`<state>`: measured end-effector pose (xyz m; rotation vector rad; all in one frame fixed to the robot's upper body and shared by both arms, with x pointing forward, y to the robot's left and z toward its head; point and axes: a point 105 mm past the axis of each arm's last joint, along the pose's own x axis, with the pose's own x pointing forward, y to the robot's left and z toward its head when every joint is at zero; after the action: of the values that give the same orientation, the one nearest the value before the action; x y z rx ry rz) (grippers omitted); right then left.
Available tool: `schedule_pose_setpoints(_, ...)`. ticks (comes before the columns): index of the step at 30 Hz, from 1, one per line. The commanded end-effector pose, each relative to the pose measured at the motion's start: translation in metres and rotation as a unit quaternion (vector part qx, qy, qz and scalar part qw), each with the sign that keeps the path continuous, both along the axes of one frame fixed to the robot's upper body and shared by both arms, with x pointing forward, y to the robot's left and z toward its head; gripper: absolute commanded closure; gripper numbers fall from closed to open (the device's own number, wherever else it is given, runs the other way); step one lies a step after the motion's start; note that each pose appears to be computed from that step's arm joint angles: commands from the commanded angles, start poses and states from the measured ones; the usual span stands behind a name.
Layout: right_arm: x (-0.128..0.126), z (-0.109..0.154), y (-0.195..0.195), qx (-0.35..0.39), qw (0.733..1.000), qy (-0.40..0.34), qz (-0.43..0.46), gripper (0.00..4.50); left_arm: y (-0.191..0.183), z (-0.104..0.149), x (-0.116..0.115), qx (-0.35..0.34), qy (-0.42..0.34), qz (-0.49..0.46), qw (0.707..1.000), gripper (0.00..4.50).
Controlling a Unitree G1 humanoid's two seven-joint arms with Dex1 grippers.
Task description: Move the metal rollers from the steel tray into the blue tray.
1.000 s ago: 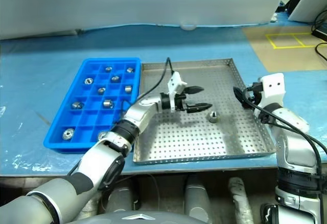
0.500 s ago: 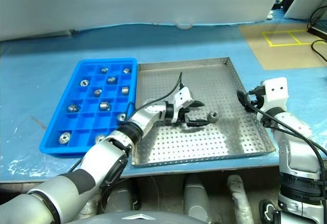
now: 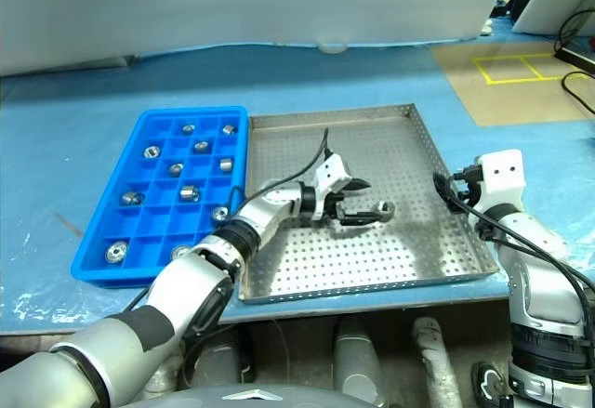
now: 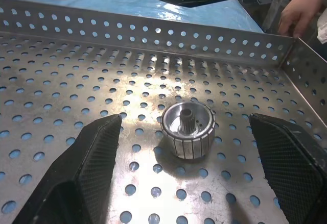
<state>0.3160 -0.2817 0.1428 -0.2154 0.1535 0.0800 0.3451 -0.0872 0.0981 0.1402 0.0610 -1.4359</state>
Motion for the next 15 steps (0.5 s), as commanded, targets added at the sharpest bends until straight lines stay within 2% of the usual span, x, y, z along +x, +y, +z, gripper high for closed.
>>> schedule_pose_setpoints(1,-0.002,0.015,0.0,-0.008,1.0,-0.027,-0.002,0.83,-0.073,0.043,-0.045,-0.064,-0.023,-0.097,0.993,0.25)
schedule_pose_setpoints(6,0.0,0.02,-0.003,-0.005,0.999,-0.038,-0.008,0.83,-0.073,0.054,-0.042,-0.079,-0.022,-0.094,0.992,0.25)
schedule_pose_setpoints(11,-0.004,0.04,-0.003,0.024,0.996,-0.086,-0.016,0.83,-0.073,0.055,-0.04,-0.08,-0.027,-0.086,0.993,0.25)
schedule_pose_setpoints(15,-0.013,0.043,-0.007,0.028,0.994,-0.097,-0.033,0.83,-0.071,0.05,-0.042,-0.074,-0.018,-0.096,0.992,0.25)
